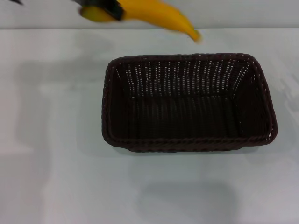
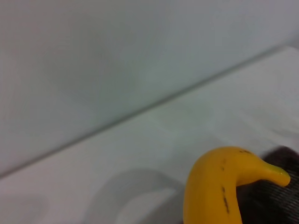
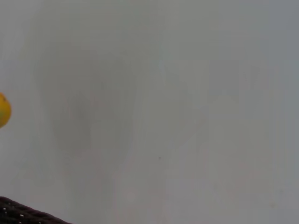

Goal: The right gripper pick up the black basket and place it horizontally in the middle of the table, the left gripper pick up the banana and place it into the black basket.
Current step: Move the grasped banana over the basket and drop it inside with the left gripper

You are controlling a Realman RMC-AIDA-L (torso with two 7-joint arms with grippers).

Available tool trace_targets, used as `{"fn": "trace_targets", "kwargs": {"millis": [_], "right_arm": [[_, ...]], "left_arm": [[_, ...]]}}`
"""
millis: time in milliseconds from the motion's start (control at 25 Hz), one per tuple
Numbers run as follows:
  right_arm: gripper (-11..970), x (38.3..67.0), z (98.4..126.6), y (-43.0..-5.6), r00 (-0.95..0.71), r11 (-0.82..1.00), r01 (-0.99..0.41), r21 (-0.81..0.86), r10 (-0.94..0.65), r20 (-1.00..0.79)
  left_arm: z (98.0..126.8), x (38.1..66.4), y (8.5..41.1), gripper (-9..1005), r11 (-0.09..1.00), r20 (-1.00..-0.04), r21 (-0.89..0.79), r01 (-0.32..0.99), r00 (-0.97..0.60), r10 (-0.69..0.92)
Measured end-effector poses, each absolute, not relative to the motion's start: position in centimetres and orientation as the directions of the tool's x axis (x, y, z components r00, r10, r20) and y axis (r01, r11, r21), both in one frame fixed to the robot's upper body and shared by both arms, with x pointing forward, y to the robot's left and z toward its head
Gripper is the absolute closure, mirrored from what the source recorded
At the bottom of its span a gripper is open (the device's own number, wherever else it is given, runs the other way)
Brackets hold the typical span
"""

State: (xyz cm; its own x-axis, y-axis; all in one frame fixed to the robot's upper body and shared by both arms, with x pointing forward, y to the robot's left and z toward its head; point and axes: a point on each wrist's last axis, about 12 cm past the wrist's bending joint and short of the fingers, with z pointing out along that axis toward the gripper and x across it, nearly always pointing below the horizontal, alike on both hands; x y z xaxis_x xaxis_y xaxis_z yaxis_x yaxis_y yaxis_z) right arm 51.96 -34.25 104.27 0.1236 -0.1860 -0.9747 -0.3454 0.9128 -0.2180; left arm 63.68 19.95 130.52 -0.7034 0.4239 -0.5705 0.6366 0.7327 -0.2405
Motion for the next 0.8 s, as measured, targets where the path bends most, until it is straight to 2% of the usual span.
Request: {"fn": "trace_targets", "kwargs": {"millis": [280,440,720,800], "right_arm": [[620,51.9,104.4,-34.2,0.133,0.912,-0.349,-0.218,-0.182,-0.974],[620,51.9,104.4,-34.2,0.133,0.912,-0.348,-0.218,-0.182,-0.974],[618,51.7,104.4,-34.4,0.134,0.913,-0.347,-0.213,-0.177,-0.975],[618,51.6,104.5,-34.4,0.144,0.912,-0.351,-0.213,-0.172,-0.975]], "left_arm": [[129.0,63.2,16.7,400,0.639,-0.484,-0.329,0.695,-0.705,0.518],[129.0,62.7,16.0,371,0.599,-0.495,-0.363,0.713,-0.693,0.525],[128.6,62.1,17.7,320,0.588,-0.548,-0.358,0.725,-0.673,0.497],[128.3,61.7,19.0,237,0.572,-0.590,-0.356,0.739,-0.653,0.475]]}}
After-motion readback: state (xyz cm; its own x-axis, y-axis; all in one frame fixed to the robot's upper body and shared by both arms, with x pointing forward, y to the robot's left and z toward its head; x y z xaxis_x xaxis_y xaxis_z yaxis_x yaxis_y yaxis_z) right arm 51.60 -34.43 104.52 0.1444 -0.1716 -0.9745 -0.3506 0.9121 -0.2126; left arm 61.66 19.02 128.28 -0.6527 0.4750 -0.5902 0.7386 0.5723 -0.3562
